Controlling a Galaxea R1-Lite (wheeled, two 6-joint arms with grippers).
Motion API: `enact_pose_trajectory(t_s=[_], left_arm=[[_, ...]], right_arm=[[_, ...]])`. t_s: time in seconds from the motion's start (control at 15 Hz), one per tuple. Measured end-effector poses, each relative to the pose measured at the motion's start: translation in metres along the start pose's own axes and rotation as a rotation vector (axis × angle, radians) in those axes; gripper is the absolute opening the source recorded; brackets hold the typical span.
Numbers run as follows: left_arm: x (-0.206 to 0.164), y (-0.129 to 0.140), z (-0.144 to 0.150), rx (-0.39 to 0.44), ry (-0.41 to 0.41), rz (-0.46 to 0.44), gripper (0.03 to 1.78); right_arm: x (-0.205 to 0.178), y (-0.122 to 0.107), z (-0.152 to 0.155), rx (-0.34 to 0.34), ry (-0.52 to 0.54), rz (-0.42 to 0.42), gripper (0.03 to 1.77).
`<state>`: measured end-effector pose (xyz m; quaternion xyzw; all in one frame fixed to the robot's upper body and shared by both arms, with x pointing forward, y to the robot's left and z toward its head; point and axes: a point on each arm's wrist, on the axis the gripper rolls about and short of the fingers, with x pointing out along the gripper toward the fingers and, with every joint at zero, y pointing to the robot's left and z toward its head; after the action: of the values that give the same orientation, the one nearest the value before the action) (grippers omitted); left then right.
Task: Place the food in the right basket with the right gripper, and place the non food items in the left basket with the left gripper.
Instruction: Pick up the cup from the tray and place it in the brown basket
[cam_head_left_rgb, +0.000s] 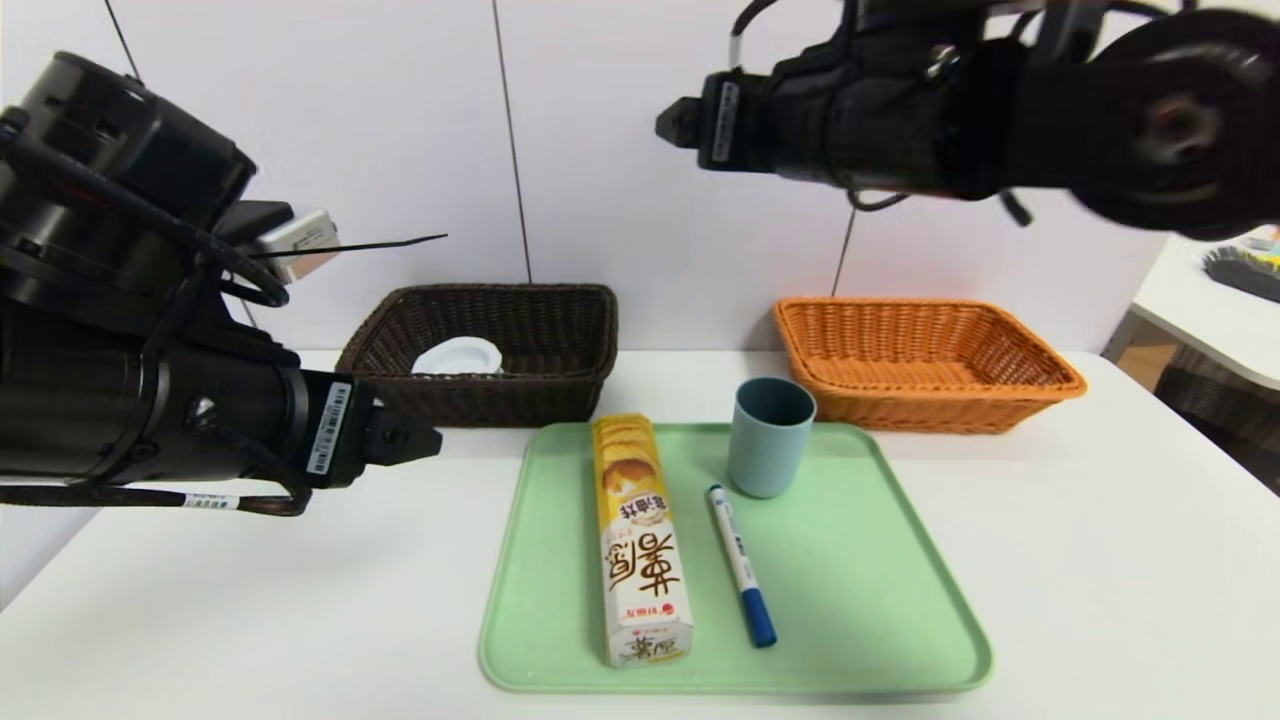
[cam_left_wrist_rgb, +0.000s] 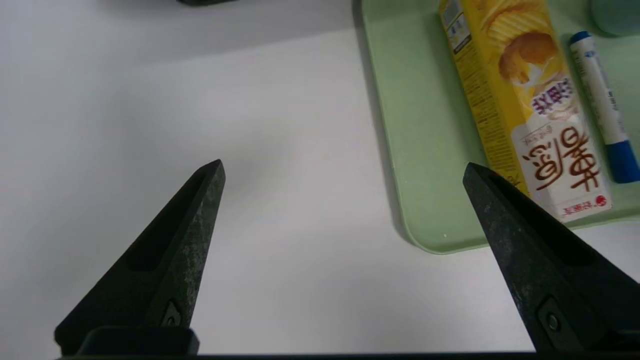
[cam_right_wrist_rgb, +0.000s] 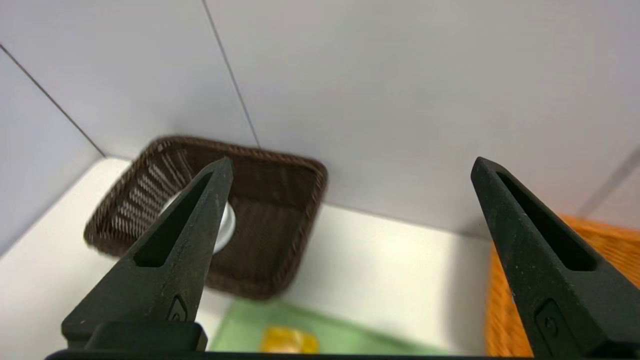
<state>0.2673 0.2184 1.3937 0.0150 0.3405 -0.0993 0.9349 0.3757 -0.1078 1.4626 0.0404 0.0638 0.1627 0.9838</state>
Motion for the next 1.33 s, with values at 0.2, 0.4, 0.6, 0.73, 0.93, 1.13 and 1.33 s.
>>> enact_pose_trajectory(t_s=[0.2,0.4,0.6,0.73,0.93,1.13,1.33], left_arm=[[-0.008,-0.027,0.010,0.039,-0.058,-0.099,1.69],[0.011,-0.052,0.009,0.065,-0.137,-0.205,1.69],[0.044,-0.074,-0.005,0.126,-0.219,-0.337,1.69],[0.065,-0.091,-0.015,0.138,-0.284,-0.437,1.69],[0.085,-0.113,-0.020,0.134,-0.395,-0.565,1.69],[0.106,-0.127,-0.028,0.153,-0.405,-0.608,1.69],[0.126,-0.136,-0.035,0.168,-0.408,-0.615,1.69]], right_arm=[[-0.047,-0.032,0.020,0.012,0.016,-0.061,1.67],[-0.087,-0.072,0.034,0.035,-0.025,-0.152,1.68],[-0.122,-0.101,0.045,0.057,-0.081,-0.237,1.69],[-0.141,-0.113,0.049,0.063,-0.092,-0.288,1.69],[-0.155,-0.124,0.053,0.076,-0.122,-0.350,1.69],[-0.168,-0.129,0.056,0.085,-0.148,-0.375,1.69],[-0.177,-0.135,0.058,0.086,-0.165,-0.402,1.69]])
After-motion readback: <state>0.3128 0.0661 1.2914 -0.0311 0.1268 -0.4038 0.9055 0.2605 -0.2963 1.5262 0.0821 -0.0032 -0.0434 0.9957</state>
